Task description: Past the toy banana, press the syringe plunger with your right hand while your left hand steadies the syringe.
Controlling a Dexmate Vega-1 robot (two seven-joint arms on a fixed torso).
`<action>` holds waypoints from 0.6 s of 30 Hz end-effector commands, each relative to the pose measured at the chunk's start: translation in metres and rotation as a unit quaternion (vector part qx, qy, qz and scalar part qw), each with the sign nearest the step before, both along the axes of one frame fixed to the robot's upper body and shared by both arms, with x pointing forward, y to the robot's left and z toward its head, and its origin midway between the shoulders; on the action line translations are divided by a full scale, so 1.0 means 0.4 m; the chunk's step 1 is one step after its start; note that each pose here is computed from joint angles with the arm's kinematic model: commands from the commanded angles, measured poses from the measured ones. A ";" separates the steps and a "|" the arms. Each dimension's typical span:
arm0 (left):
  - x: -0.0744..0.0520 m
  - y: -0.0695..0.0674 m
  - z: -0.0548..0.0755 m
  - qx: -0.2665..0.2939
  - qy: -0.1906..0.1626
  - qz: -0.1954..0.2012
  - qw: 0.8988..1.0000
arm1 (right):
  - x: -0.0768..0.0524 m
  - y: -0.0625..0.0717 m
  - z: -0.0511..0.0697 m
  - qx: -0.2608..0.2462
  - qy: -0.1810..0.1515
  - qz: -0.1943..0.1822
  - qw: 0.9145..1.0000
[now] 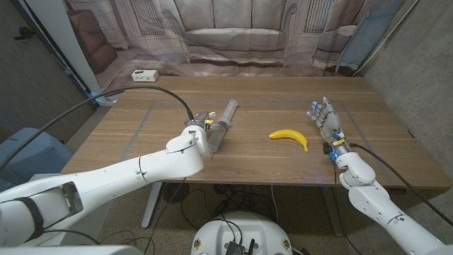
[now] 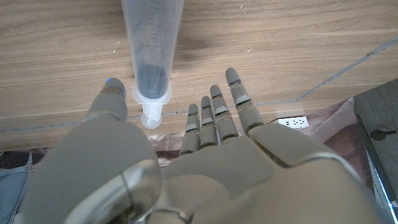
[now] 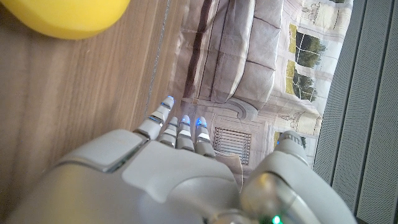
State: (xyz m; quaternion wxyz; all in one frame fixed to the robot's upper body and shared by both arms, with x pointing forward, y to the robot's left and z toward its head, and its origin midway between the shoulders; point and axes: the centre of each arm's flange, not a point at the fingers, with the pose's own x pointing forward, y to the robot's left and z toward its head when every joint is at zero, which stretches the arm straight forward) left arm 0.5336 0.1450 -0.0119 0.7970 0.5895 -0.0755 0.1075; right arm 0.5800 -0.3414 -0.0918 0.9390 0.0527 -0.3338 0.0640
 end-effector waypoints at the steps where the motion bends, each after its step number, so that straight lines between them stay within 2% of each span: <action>1: 0.009 -0.016 -0.012 0.009 0.010 -0.001 1.000 | -0.005 -0.001 -0.004 0.001 -0.001 -0.001 1.000; 18: 0.020 -0.049 -0.044 0.027 0.008 0.012 1.000 | -0.009 -0.004 -0.011 0.005 -0.002 0.001 1.000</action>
